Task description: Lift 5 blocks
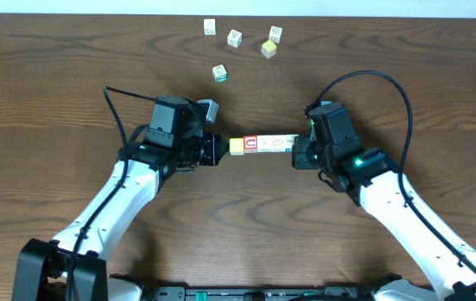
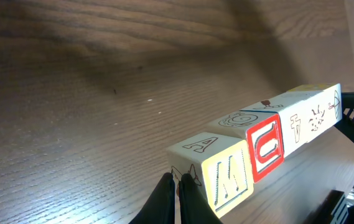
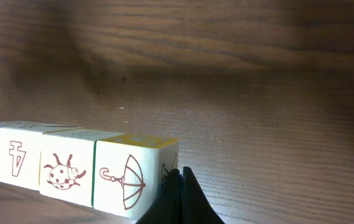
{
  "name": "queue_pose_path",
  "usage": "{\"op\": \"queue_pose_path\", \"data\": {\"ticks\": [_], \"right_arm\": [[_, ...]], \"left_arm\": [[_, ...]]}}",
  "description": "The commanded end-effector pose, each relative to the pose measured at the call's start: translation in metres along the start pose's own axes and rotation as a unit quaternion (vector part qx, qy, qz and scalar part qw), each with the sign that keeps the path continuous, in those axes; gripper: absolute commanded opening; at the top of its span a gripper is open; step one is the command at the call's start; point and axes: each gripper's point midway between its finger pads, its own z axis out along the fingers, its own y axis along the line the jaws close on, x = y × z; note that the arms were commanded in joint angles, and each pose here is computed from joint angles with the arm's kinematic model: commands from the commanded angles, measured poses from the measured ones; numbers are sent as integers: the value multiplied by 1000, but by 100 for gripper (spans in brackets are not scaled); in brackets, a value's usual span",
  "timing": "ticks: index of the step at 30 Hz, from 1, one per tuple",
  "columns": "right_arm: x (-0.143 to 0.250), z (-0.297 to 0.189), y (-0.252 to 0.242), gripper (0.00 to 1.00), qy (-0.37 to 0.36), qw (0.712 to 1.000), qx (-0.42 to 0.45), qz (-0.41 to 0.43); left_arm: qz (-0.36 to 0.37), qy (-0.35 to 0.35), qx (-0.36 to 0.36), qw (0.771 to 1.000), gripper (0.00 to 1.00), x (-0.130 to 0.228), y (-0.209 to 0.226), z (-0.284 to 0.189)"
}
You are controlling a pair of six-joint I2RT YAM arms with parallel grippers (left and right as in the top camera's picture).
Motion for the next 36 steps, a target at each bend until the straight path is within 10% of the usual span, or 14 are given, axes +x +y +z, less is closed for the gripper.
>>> {"op": "queue_pose_path", "data": {"ticks": [1,36], "right_arm": [[20,-13,93,1,59,980,-185,-35],[19,-4,99,1,66,978,-196,-13]], "left_arm": [[44,50,131,989,7,16,-70,4],[26,58,116,991,7,19,-64,15]]}}
